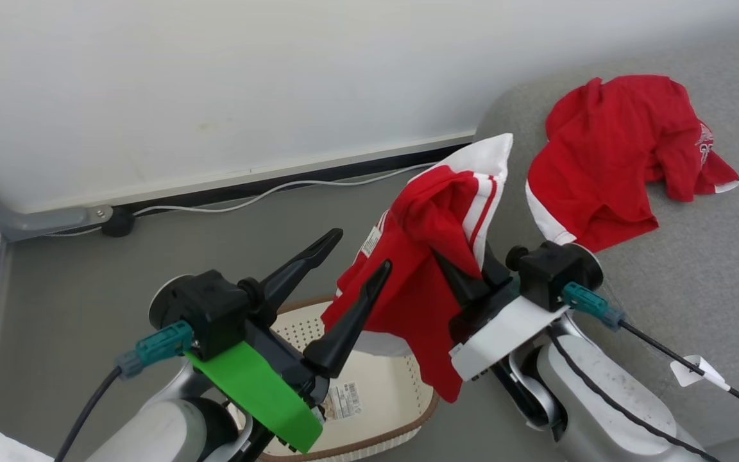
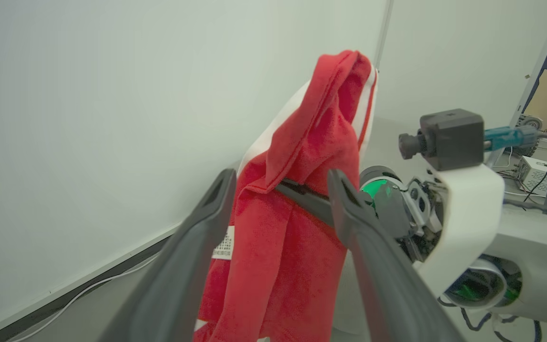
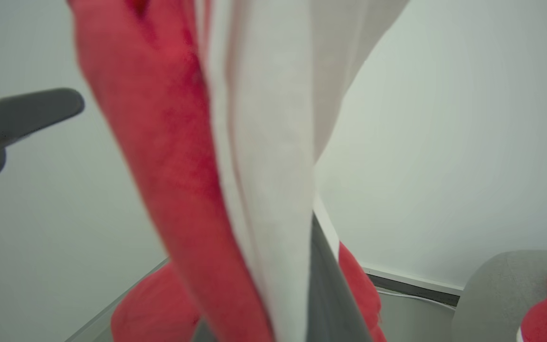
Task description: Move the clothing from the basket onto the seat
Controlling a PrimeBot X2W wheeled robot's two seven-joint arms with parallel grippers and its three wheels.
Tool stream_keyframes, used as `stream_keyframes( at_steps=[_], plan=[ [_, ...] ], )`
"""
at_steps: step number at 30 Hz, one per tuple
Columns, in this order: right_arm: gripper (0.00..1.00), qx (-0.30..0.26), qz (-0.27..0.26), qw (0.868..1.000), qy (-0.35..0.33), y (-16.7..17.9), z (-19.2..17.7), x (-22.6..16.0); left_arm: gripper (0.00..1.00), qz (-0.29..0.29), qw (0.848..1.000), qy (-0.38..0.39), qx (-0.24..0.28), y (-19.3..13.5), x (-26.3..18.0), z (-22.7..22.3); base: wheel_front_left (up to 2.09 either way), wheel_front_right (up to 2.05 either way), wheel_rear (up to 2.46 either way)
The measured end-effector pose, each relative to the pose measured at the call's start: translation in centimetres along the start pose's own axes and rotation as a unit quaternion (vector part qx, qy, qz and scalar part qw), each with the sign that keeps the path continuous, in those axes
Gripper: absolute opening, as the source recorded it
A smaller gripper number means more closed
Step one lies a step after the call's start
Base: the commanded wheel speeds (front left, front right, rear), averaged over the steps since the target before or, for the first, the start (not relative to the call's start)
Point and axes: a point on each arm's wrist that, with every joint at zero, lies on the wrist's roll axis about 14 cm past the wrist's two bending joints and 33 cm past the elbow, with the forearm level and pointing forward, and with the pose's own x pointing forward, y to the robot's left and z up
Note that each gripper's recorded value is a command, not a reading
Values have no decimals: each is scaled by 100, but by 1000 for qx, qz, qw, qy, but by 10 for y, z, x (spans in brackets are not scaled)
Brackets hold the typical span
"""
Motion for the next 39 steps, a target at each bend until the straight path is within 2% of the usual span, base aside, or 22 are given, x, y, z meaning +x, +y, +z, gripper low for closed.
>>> stream_keyframes(
  at_steps=[6, 11, 15, 19, 23, 28, 35, 39],
  plan=[
    [0, -24, -86, 996, -17, -49, 15, -16, 100, -47, 998, 23, -23, -13, 14, -21, 0, 0, 0],
    [0, -25, -146, 989, -12, -75, 14, -40, 100, -92, 994, 40, -43, -25, 27, -38, 0, 0, 0],
    [0, -28, -172, 985, -15, -89, 17, -49, 100, -117, 991, 45, -49, -29, 34, -47, 0, 0, 0],
    [0, -17, -201, 979, -18, -105, 19, -52, 100, -124, 989, 62, -57, -21, 37, -63, 0, 0, 0],
    [0, -23, -255, 966, -32, -148, 30, -56, 100, -134, 985, 68, -87, -17, 42, -78, 0, 0, 0],
    [0, -54, -300, 950, -73, -204, 62, -39, 100, -107, 981, 105, -126, 4, 34, -112, 0, 0, 0],
    [0, -104, -371, 914, -128, -293, 117, -21, 100, -62, 978, 129, -154, 37, 20, -140, 0, 0, 0],
    [0, -129, -397, 897, -147, -334, 143, -11, 100, -37, 979, 139, -143, 59, 7, -148, 0, 0, 0]
  ],
)
